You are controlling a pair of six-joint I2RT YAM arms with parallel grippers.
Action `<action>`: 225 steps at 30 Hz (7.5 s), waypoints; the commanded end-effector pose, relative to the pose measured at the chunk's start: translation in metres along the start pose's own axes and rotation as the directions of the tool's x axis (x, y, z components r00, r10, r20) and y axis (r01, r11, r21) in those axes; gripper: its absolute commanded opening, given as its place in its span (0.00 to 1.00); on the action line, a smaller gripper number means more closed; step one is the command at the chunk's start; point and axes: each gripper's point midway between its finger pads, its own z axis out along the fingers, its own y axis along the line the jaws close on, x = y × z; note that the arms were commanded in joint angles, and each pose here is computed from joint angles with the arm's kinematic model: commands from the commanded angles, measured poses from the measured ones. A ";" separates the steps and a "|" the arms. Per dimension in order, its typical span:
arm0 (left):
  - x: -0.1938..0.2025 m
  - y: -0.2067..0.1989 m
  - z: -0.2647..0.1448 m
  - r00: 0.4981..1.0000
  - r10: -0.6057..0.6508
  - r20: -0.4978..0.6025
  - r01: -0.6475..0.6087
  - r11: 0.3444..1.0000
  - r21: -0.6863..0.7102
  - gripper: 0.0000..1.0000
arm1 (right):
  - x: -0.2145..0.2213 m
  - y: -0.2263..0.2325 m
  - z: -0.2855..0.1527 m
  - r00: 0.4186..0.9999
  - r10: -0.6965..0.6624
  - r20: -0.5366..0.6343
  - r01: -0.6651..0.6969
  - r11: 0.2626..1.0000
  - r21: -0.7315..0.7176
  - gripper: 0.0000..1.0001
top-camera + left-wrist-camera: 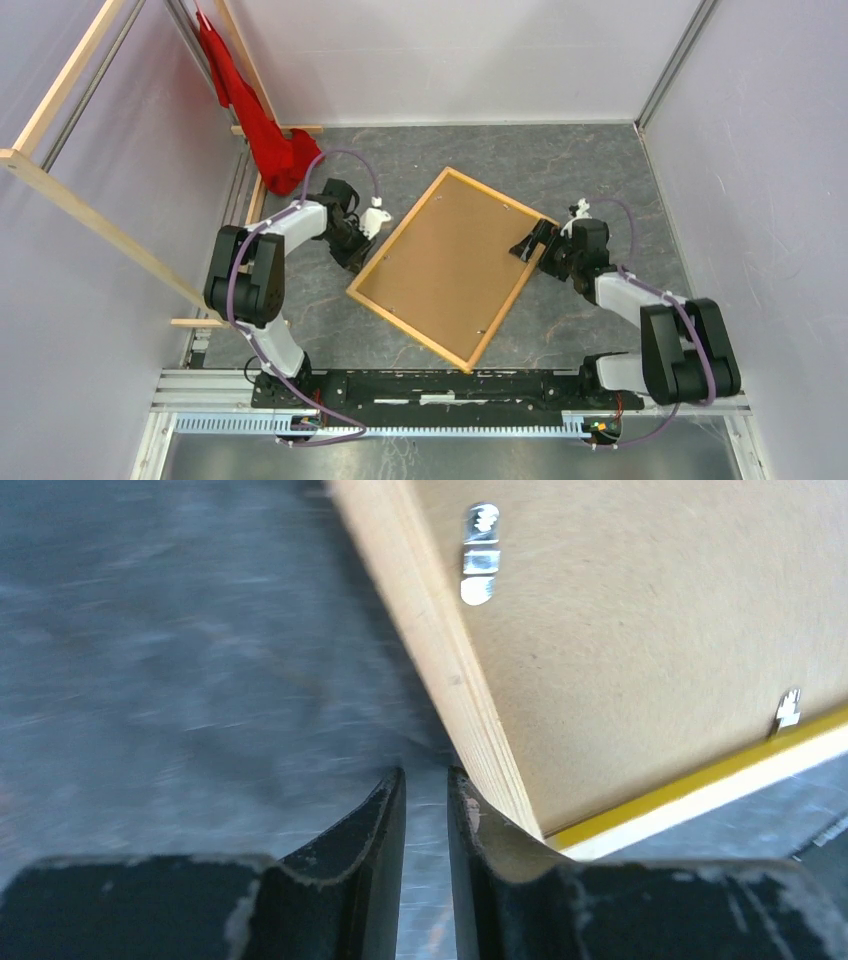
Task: Put the photo into the frame
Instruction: Adjust the photo frame at the center of the board, then install the photo frame at the center of the board.
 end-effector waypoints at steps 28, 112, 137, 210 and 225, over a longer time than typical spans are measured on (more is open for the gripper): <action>-0.022 -0.075 -0.005 0.983 -0.136 0.122 0.064 0.881 0.469 0.35 | 0.100 0.160 -0.008 0.982 -0.186 -0.031 0.159 0.905 -0.395 0.74; -0.113 0.011 0.013 0.930 -0.312 0.193 0.224 0.900 0.373 0.38 | 0.049 0.209 0.100 0.974 -0.225 0.027 0.218 0.895 -0.389 0.57; -0.096 0.003 0.029 0.940 -0.302 0.158 0.216 0.887 0.408 0.18 | 0.041 0.213 0.197 0.978 -0.203 -0.042 0.175 0.916 -0.361 0.56; -0.096 0.006 0.023 0.943 -0.286 0.168 0.206 0.902 0.378 0.15 | 0.025 0.222 0.202 0.970 -0.217 -0.106 0.148 0.880 -0.450 0.54; -0.096 0.006 0.023 0.944 -0.287 0.162 0.209 0.901 0.380 0.14 | 0.044 0.229 0.206 0.945 -0.281 -0.169 0.163 0.849 -0.502 0.52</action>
